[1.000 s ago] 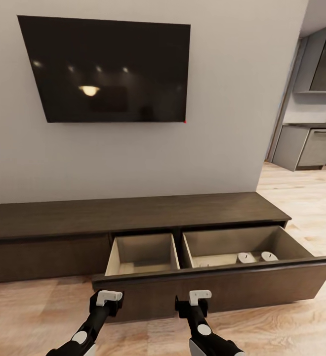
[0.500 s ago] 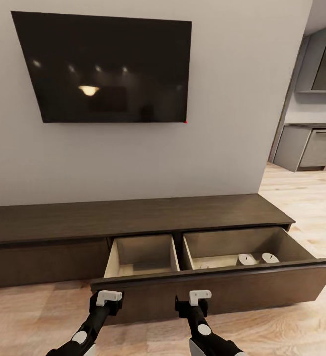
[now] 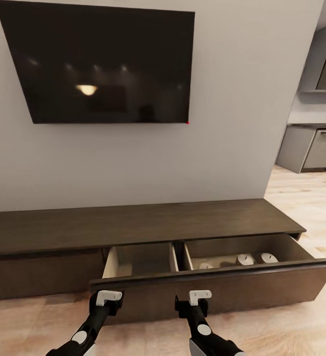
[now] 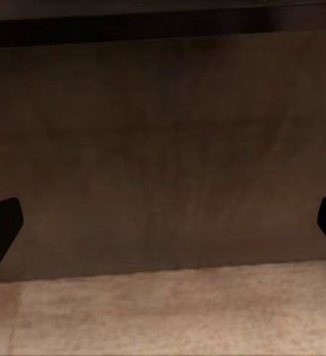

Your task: Place each of the two pumpkins and all three candles from the living room inside a cabinet in the living room (use any cabinet), then make sure every cabinet is closed, and position the cauldron so it is next to a table in the living room.

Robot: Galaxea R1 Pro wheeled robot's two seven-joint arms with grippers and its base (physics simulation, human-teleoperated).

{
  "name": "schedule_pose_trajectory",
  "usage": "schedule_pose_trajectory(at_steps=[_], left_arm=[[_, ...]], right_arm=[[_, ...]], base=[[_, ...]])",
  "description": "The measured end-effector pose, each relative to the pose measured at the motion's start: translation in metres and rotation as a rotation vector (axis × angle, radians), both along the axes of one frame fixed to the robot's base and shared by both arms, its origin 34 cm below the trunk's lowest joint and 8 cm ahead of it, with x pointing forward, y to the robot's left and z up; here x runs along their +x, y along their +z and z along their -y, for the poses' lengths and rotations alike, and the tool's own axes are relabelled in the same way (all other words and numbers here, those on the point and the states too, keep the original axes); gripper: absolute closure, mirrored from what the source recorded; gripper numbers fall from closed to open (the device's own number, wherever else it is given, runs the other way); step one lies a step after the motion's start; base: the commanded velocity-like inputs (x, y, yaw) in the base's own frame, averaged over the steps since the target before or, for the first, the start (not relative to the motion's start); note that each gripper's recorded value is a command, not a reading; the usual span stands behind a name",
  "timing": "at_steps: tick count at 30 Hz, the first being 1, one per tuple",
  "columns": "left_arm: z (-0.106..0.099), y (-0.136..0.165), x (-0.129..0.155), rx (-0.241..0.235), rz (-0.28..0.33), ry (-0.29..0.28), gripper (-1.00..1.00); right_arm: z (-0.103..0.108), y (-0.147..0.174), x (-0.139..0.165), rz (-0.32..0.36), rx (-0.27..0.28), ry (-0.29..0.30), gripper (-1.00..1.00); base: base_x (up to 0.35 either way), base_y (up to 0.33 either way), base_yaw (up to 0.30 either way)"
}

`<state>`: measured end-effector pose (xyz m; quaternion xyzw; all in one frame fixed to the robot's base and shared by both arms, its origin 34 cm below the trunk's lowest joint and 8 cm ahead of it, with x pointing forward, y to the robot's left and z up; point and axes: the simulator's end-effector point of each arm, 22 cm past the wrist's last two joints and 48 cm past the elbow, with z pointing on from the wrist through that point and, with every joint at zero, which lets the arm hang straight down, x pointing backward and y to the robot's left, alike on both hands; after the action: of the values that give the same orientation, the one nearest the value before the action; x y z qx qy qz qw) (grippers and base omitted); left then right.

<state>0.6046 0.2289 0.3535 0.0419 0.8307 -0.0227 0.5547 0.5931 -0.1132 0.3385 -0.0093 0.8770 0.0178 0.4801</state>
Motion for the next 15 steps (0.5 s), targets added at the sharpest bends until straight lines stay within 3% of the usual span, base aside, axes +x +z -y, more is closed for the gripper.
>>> schedule_pose_trajectory(at_steps=[10,15], left_arm=[[0.0004,0.0,0.0001,-0.001,0.0,-0.001,-1.0],[0.0014,0.0001,0.0,0.001,0.001,-0.006,-1.0]], right_arm=[[-0.0009,0.0004,0.0001,0.001,0.001,0.001,-1.0],[-0.0011,0.0003,0.0001,0.001,0.002,0.001,-1.0]], base=[[0.281,0.0,0.0],[0.18,0.0,0.0]])
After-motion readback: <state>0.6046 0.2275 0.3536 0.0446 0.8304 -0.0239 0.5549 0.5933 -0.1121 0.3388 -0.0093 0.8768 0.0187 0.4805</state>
